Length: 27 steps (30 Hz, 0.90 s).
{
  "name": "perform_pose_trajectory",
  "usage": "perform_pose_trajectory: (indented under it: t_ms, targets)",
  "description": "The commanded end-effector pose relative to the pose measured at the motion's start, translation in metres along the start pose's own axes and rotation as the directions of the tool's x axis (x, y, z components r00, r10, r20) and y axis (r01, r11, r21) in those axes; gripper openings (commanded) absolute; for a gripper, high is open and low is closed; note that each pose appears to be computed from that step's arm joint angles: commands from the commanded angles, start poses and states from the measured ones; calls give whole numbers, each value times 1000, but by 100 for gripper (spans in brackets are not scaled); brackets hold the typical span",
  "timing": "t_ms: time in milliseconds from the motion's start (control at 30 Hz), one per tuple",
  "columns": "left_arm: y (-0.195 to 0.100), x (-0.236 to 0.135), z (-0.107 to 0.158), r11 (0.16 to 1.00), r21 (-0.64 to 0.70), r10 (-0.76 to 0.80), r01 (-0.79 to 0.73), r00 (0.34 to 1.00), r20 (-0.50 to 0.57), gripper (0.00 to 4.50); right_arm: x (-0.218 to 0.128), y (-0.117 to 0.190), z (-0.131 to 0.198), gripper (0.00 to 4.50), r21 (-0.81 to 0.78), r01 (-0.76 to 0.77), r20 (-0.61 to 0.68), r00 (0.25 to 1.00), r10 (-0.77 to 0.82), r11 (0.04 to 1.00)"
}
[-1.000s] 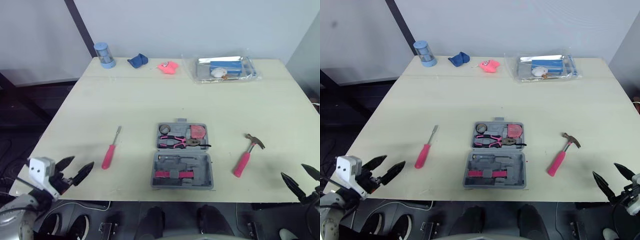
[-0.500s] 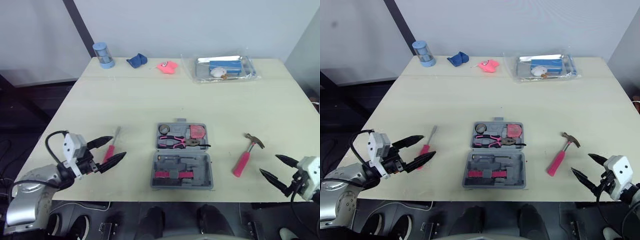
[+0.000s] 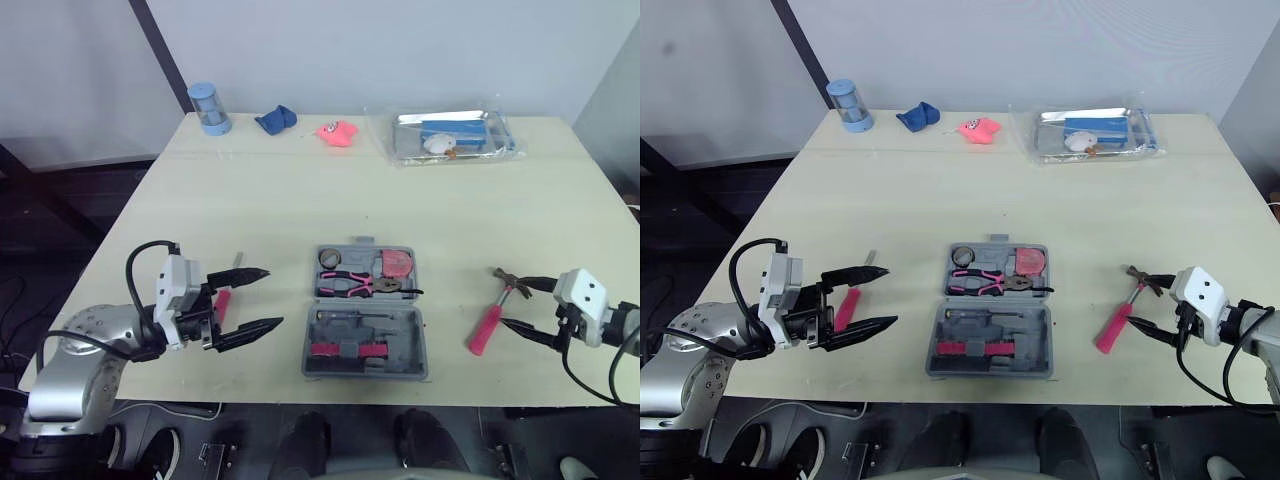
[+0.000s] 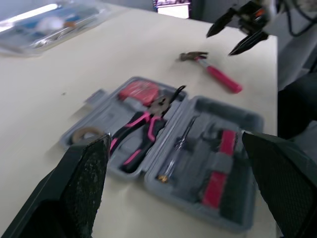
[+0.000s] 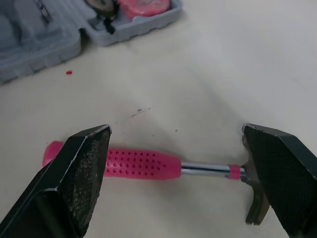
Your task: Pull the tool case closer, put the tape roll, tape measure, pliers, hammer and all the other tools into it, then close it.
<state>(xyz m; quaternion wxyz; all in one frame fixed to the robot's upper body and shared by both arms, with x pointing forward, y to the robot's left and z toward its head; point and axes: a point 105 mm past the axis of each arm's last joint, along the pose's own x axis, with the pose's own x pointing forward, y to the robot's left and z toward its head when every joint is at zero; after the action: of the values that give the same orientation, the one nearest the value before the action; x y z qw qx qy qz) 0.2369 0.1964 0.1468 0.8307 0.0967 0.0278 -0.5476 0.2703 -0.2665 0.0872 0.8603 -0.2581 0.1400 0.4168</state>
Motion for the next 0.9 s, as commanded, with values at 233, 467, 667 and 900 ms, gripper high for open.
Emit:
perform_pose_trajectory:
  t_ms: [233,467,667,900]
  targets:
    - [-4,-2,13,1000,18,-25,24,998,51,444,-1,-13,1,450,-77,-40,-42,998,37,996]
    - [1,-7,13,1000,11,-5,5,998,64,444,0,-15,1,450,-43,-41,-46,998,39,998]
    - [7,-13,11,1000,14,6,-6,998,60,444,-1,-15,-3,450,-75,-53,-92,995,46,996]
    - [6,-18,9,1000,12,-11,10,999,52,444,-1,-13,-2,450,-88,-60,-107,993,51,994]
